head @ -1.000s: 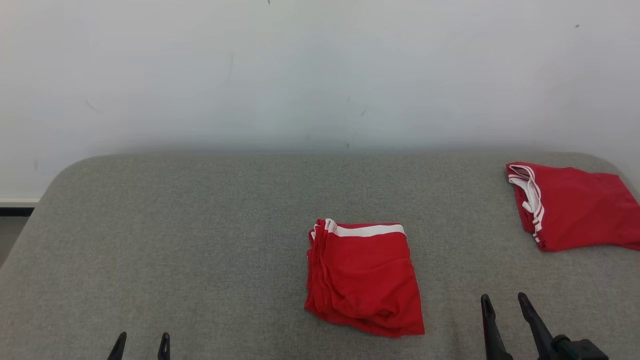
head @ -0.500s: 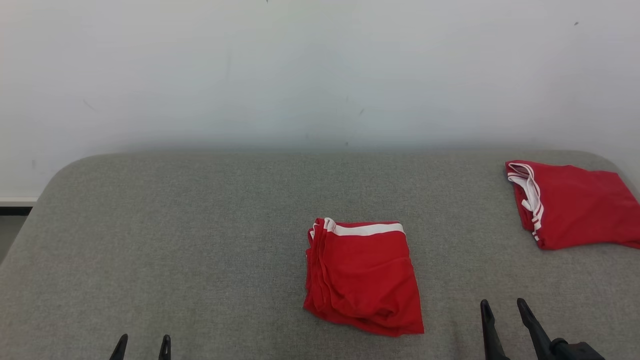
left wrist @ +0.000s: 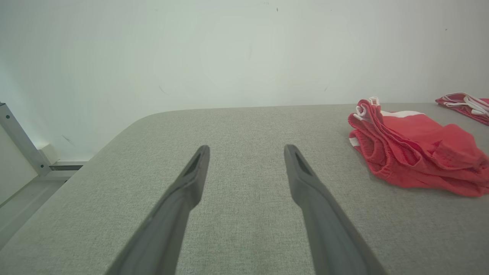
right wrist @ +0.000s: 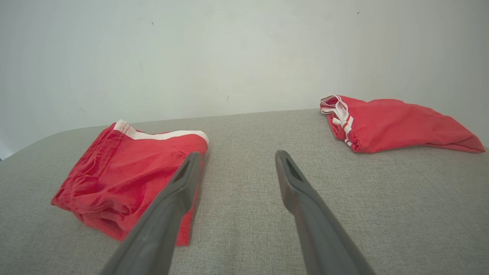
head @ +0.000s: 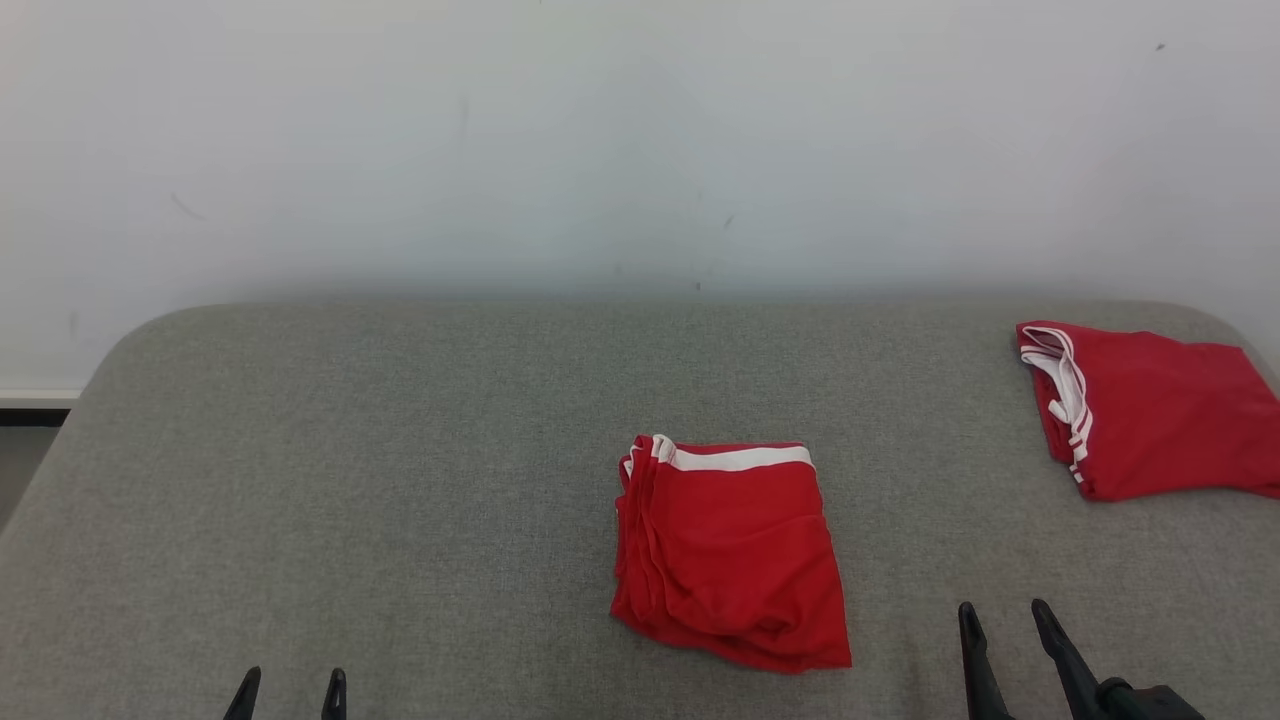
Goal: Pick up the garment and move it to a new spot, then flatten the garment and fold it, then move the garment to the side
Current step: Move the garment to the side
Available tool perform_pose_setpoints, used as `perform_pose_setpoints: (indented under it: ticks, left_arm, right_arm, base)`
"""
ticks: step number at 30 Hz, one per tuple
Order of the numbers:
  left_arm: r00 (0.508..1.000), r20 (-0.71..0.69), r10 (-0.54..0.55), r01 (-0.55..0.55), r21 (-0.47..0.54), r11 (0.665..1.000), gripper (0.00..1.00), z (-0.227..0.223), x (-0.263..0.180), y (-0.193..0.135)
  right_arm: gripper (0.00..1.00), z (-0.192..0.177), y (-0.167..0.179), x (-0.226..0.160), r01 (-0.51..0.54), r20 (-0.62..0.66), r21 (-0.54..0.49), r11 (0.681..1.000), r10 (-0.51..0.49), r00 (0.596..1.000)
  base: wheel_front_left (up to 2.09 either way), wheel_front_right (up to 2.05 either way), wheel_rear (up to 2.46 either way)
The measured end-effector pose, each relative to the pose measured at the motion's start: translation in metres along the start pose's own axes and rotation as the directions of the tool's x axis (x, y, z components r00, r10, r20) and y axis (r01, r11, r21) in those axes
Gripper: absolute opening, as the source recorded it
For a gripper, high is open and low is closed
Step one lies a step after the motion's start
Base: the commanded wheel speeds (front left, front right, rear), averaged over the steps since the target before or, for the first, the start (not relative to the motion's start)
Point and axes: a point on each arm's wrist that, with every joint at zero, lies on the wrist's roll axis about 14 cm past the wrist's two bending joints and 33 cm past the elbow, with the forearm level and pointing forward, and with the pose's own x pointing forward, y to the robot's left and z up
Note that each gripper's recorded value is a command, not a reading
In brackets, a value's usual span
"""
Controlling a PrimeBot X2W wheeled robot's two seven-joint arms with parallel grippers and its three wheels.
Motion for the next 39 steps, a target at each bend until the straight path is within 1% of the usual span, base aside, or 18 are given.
perform_pose_setpoints:
  ticks: [8,9,11,14,15,22,25,31,39]
  left_arm:
    - [1.0,0.001,0.007,-0.007,-0.001,1.0,1.0,0.0,0.0,0.002]
    - [1.0,-0.002,0.01,-0.01,0.0,1.0,1.0,0.0,0.0,0.003]
    - [1.0,-0.002,0.01,-0.01,-0.001,1.0,1.0,-0.001,0.0,0.003]
    - [1.0,-0.002,0.013,-0.013,-0.001,1.0,1.0,-0.001,0.001,0.003]
    - [1.0,0.002,0.017,-0.017,-0.001,1.0,1.0,0.001,0.002,0.005]
    - [1.0,0.0,0.029,-0.029,-0.002,1.0,1.0,0.0,0.002,0.007]
    - [0.999,-0.004,0.035,-0.035,-0.004,0.999,1.0,-0.001,0.001,0.008]
    - [0.998,-0.016,0.052,-0.052,-0.002,0.999,1.0,-0.004,0.001,0.012]
    - [0.997,-0.045,0.062,-0.062,0.002,0.998,1.0,-0.011,0.009,0.016]
  right_arm:
    - [1.0,-0.002,0.004,0.002,-0.012,-0.008,0.0,1.0,0.012,1.0]
    - [1.0,0.001,0.011,0.007,-0.04,-0.001,-0.014,0.999,0.04,0.999]
    - [1.0,0.006,0.015,0.012,-0.053,0.015,-0.015,0.998,0.053,0.998]
    - [1.0,0.025,0.03,0.034,-0.108,0.067,-0.035,0.994,0.11,0.992]
    - [1.0,0.028,0.04,0.047,-0.141,0.069,-0.046,0.989,0.144,0.987]
    - [1.0,0.005,0.057,0.09,-0.202,-0.09,-0.07,0.977,0.196,0.977]
    - [1.0,-0.013,0.059,0.101,-0.214,-0.173,-0.072,0.974,0.199,0.965]
    - [1.0,-0.052,0.055,0.108,-0.206,-0.304,-0.064,0.977,0.177,0.936]
    - [1.0,-0.088,0.057,0.111,-0.195,-0.405,-0.035,0.98,0.164,0.9]
  base:
    - [0.0,0.0,0.0]
    - [0.0,0.0,0.0]
    - [0.0,0.0,0.0]
    - [0.0,0.0,0.0]
    - [0.0,0.0,0.0]
    - [0.0,0.0,0.0]
    - [0.0,0.0,0.0]
    - [0.0,0.0,0.0]
    - [0.0,0.0,0.0]
